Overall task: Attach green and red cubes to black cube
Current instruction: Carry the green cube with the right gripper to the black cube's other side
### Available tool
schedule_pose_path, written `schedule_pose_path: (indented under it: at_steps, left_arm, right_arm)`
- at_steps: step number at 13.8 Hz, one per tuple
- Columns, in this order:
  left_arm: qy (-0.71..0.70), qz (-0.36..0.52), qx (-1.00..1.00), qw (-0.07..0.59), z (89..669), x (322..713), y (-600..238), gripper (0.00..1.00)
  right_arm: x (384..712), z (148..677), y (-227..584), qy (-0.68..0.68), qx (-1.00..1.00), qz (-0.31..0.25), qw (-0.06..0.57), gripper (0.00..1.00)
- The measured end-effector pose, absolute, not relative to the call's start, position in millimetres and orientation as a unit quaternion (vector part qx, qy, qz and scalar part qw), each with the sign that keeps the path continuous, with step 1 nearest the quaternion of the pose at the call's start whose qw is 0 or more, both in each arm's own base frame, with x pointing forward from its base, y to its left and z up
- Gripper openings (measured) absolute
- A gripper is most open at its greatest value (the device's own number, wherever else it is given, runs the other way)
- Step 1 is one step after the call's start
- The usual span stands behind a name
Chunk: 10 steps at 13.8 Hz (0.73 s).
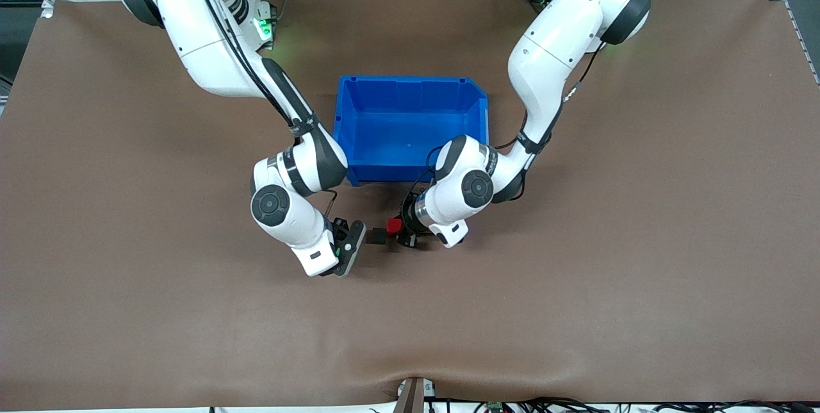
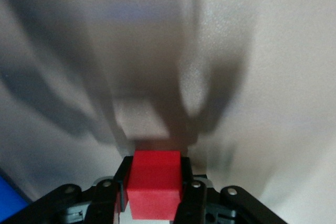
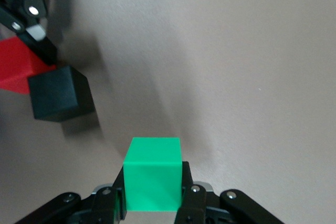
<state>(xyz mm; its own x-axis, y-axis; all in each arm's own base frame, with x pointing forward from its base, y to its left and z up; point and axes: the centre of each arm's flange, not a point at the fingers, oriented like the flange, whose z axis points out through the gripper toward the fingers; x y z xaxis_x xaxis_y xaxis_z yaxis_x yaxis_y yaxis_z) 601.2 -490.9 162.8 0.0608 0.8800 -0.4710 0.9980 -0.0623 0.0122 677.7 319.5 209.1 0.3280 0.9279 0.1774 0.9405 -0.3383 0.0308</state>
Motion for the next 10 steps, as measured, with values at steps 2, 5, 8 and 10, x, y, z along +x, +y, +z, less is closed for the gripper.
schedule_pose_path:
  at_steps: [2, 5, 8, 10]
  left_arm:
    - [0.664, -0.173, 0.707, 0.171, 162.7, 601.3, -490.7, 0.40]
    - [0.664, -0.174, 0.707, 0.171, 162.6, 601.4, -490.5, 0.40]
    - [0.665, -0.175, 0.707, 0.167, 157.6, 600.1, -489.9, 0.43]
    - [0.665, -0.175, 0.706, 0.167, 157.5, 600.7, -489.2, 0.44]
  right_arm:
    - [678.4, 207.4, 314.5, -0.575, -0.814, -0.073, 0.034, 0.39]
    - [672.5, 199.3, 313.9, -0.582, -0.811, -0.055, 0.032, 0.39]
    - [661.7, 190.3, 323.1, -0.589, -0.806, -0.044, 0.035, 0.39]
    - [655.2, 186.6, 331.0, -0.594, -0.802, -0.040, 0.036, 0.39]
